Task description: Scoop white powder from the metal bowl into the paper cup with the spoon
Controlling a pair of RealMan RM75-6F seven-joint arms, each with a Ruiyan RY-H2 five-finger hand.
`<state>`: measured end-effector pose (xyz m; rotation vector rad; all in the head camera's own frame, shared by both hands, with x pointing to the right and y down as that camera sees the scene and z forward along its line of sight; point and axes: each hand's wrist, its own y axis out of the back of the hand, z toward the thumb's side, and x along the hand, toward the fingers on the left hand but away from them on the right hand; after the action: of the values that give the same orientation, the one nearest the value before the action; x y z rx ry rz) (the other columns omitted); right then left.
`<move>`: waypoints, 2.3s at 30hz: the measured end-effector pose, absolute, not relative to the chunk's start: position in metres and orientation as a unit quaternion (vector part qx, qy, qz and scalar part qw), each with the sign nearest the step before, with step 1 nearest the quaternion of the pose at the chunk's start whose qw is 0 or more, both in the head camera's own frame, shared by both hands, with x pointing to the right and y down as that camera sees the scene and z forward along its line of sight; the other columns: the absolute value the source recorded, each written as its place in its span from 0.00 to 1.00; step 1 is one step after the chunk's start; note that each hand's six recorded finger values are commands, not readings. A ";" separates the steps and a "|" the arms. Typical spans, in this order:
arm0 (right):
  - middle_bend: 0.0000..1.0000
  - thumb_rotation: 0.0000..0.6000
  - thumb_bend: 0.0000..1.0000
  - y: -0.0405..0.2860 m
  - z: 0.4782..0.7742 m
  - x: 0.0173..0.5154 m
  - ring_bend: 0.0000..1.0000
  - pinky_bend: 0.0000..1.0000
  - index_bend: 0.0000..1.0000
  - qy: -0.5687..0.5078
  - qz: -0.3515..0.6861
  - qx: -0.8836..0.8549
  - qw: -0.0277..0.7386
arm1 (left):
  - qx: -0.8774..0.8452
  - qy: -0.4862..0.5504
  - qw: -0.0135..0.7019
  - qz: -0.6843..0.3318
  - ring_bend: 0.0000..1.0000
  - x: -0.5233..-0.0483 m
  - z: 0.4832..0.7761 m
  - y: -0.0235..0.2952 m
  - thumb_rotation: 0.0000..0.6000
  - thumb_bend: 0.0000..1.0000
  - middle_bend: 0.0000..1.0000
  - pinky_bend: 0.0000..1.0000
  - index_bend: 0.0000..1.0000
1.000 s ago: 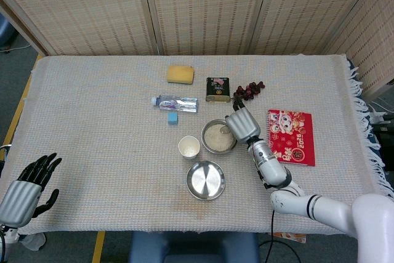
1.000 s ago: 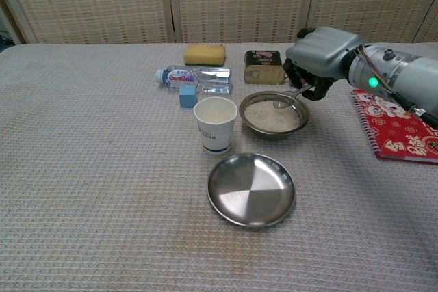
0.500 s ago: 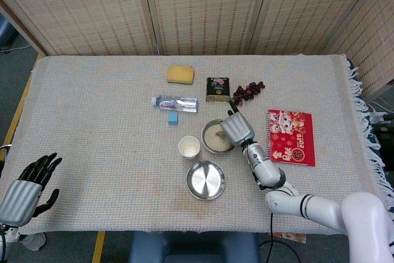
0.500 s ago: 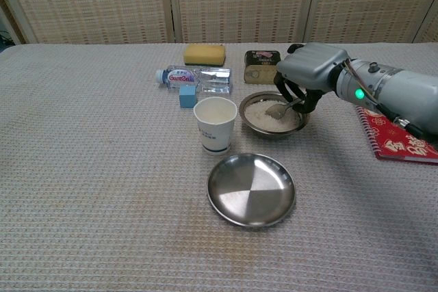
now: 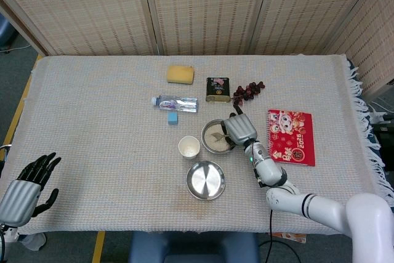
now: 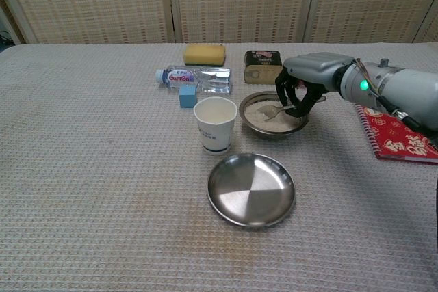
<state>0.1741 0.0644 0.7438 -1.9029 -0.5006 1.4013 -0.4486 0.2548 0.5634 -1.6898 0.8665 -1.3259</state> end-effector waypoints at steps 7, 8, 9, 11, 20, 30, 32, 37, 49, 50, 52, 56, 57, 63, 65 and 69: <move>0.61 1.00 0.34 0.061 0.750 0.190 0.25 0.03 0.98 -0.244 0.536 -0.765 0.260 | -0.669 0.342 0.399 -0.525 0.05 -0.449 0.565 0.255 1.00 0.44 0.00 0.18 0.00; 0.61 1.00 0.34 0.060 0.750 0.193 0.25 0.03 0.98 -0.252 0.535 -0.768 0.247 | -0.669 0.342 0.399 -0.526 0.05 -0.449 0.564 0.255 1.00 0.44 0.00 0.18 0.00; 0.61 1.00 0.34 0.059 0.750 0.195 0.25 0.03 0.98 -0.256 0.534 -0.769 0.240 | -0.668 0.342 0.400 -0.526 0.05 -0.449 0.564 0.255 1.00 0.44 0.00 0.18 0.00; 0.61 1.00 0.34 0.058 0.750 0.201 0.25 0.03 0.98 -0.264 0.532 -0.771 0.229 | -0.668 0.342 0.400 -0.526 0.05 -0.449 0.565 0.255 1.00 0.44 0.00 0.18 0.00; 0.61 1.00 0.34 0.058 0.740 0.207 0.25 0.03 0.98 -0.270 0.516 -0.787 0.206 | -0.666 0.346 0.400 -0.526 0.05 -0.450 0.564 0.254 1.00 0.44 0.00 0.18 0.00; 0.61 1.00 0.34 0.057 0.708 0.180 0.25 0.03 0.98 -0.272 0.468 -0.818 0.193 | -0.666 0.342 0.398 -0.529 0.06 -0.448 0.566 0.255 1.00 0.44 0.00 0.19 0.00; 0.61 1.00 0.34 0.055 0.701 0.169 0.25 0.03 0.98 -0.268 0.457 -0.825 0.197 | -0.666 0.342 0.400 -0.528 0.06 -0.447 0.565 0.255 1.00 0.44 0.00 0.19 0.00; 0.61 1.00 0.34 0.054 0.693 0.149 0.25 0.03 0.98 -0.252 0.447 -0.831 0.215 | -0.665 0.345 0.400 -0.528 0.06 -0.448 0.564 0.256 1.00 0.44 0.00 0.19 0.00; 0.61 1.00 0.34 0.064 0.690 0.105 0.25 0.03 0.98 -0.182 0.458 -0.806 0.328 | -0.663 0.354 0.397 -0.527 0.06 -0.454 0.559 0.256 1.00 0.44 0.00 0.19 0.00; 0.61 1.00 0.34 0.065 0.690 0.102 0.25 0.03 0.98 -0.175 0.460 -0.798 0.347 | -0.663 0.355 0.397 -0.526 0.06 -0.455 0.558 0.256 1.00 0.44 0.00 0.19 0.00; 0.61 1.00 0.34 0.067 0.689 0.098 0.25 0.03 0.98 -0.164 0.464 -0.785 0.376 | -0.664 0.356 0.396 -0.525 0.06 -0.455 0.557 0.256 1.00 0.44 0.00 0.19 0.00; 0.61 1.00 0.34 0.072 0.687 0.086 0.25 0.03 0.98 -0.140 0.469 -0.750 0.444 | -0.677 0.357 0.384 -0.517 0.06 -0.454 0.556 0.259 1.00 0.44 0.00 0.19 0.00; 0.61 1.00 0.34 0.074 0.686 0.083 0.25 0.03 0.98 -0.134 0.470 -0.743 0.458 | -0.680 0.357 0.382 -0.514 0.06 -0.454 0.556 0.259 1.00 0.44 0.00 0.19 0.00; 0.61 1.00 0.34 0.087 0.687 0.067 0.25 0.03 0.98 -0.086 0.462 -0.693 0.546 | -0.675 0.357 0.387 -0.516 0.06 -0.455 0.553 0.261 1.00 0.44 0.00 0.19 0.00; 0.61 1.00 0.34 0.091 0.685 0.062 0.25 0.03 0.98 -0.070 0.453 -0.670 0.584 | -0.680 0.359 0.382 -0.512 0.06 -0.455 0.552 0.261 1.00 0.44 0.00 0.19 0.00; 0.61 1.00 0.34 0.100 0.676 0.057 0.25 0.03 0.98 -0.054 0.429 -0.622 0.652 | -0.684 0.363 0.375 -0.510 0.06 -0.457 0.551 0.262 1.00 0.44 0.00 0.19 0.00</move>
<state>0.0573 0.1003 0.6757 -1.4129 -0.1229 0.9749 -0.4568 0.2617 0.5506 -1.7508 0.9283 -1.3068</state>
